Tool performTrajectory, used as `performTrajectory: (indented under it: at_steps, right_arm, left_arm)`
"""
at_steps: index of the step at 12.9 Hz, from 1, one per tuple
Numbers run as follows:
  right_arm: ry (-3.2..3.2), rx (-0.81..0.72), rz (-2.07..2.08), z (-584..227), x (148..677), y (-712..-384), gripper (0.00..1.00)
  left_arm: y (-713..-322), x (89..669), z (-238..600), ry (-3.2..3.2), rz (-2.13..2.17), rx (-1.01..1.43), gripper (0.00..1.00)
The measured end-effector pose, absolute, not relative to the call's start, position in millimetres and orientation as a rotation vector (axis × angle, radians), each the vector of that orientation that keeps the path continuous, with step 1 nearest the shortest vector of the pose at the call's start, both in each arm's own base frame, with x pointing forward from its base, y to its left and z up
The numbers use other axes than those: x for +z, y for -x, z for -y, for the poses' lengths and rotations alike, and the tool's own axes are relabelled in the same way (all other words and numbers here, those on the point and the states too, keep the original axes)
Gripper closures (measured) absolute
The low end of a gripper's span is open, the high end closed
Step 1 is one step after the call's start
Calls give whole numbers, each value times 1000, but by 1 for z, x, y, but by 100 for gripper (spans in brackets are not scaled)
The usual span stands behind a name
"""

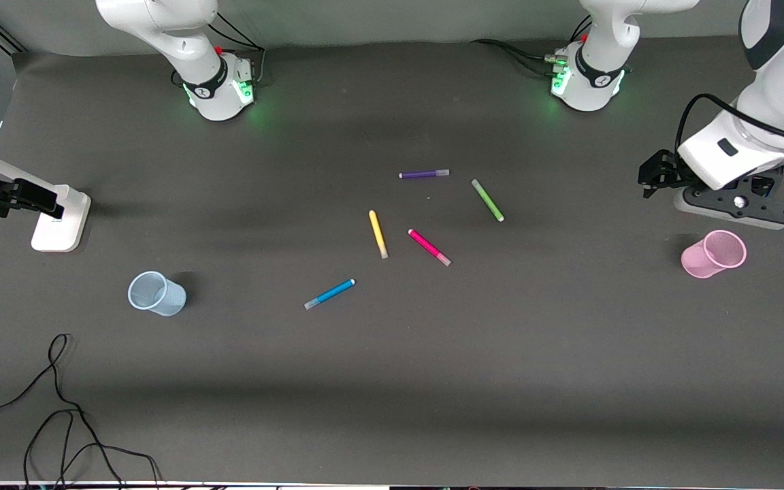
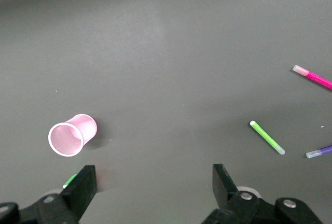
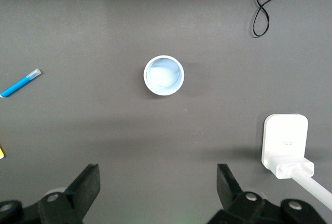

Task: Place pink and blue markers in matching cups

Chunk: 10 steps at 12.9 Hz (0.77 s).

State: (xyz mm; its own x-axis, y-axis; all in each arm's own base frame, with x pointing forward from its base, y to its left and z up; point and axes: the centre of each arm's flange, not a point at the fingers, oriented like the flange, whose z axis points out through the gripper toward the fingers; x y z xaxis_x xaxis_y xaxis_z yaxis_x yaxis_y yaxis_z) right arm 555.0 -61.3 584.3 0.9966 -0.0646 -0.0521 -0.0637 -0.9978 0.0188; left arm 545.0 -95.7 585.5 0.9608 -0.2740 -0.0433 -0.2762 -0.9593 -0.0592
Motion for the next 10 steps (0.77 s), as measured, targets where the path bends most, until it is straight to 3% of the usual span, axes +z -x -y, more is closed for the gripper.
performTrajectory:
  at_steps: [10]
  right_arm:
    - [-3123, -88, 84, 56, 583, -555, 0]
  left_arm:
    - [-545, 585, 96, 3047, -428, 54, 0]
